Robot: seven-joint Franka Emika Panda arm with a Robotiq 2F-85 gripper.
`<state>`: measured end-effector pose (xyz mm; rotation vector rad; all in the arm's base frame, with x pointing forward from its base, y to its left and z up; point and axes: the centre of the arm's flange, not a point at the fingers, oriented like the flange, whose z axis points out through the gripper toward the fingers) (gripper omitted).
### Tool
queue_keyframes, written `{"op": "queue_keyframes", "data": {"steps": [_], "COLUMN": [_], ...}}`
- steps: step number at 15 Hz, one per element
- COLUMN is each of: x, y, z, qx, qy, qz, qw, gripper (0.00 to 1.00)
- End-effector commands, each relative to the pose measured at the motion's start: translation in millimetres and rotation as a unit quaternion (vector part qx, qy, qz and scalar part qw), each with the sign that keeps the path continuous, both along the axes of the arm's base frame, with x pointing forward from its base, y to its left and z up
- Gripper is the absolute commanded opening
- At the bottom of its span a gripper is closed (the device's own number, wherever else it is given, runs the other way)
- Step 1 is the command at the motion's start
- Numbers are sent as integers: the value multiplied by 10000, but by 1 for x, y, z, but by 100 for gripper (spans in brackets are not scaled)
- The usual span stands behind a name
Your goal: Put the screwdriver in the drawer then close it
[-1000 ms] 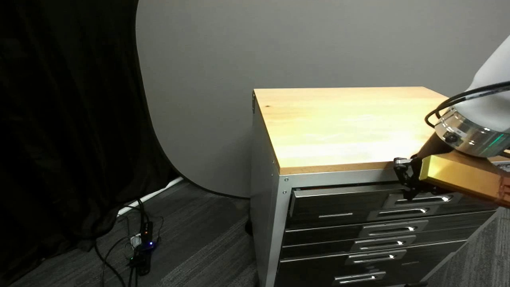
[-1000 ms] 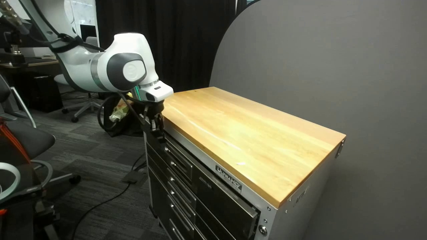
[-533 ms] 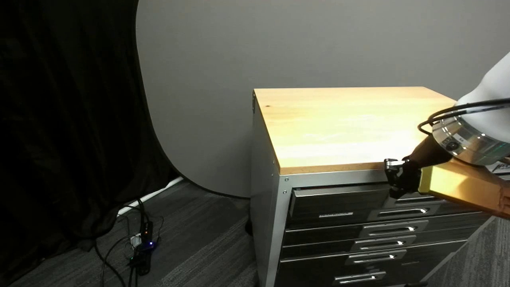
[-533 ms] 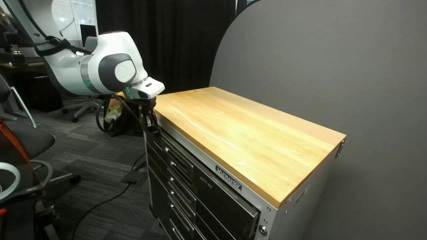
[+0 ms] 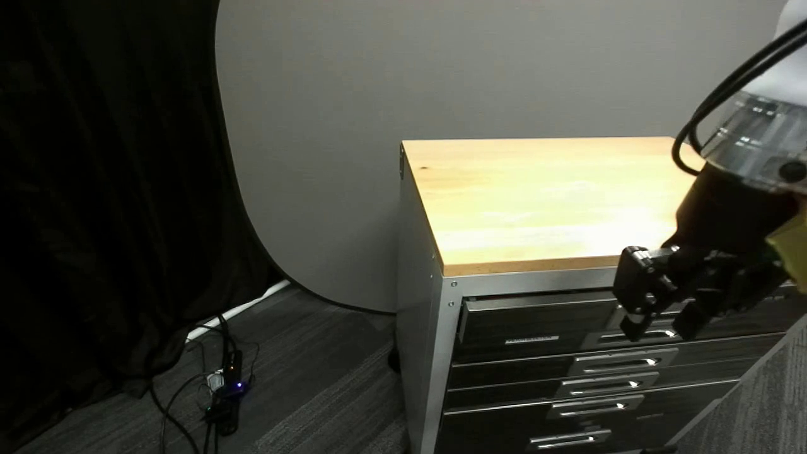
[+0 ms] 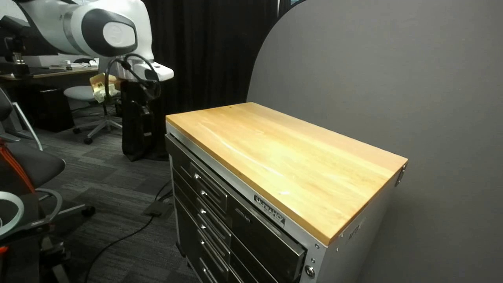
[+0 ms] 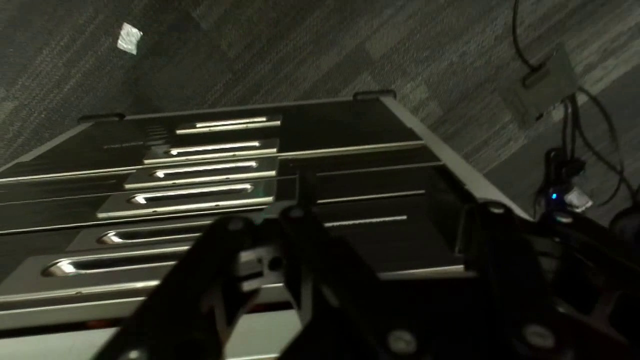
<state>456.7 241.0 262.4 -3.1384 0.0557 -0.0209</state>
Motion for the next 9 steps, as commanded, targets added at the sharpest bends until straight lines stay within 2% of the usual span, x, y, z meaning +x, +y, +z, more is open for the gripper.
{"op": "queue_keyframes", "data": {"steps": [1, 2, 3, 5, 6, 9], "x": [20, 24, 28, 33, 12, 21], "y": [8, 12, 16, 19, 7, 13], "z": [79, 93, 104, 127, 81, 112], "qx": [-275, -425, -550, -678, -557, -594], "qy": [563, 713, 788, 936, 833, 884], "qz": [534, 682, 741, 871, 663, 741], "qw": [9966, 9942, 9926, 9895, 9928, 9916], "gripper": [91, 98, 100, 100, 100, 100]}}
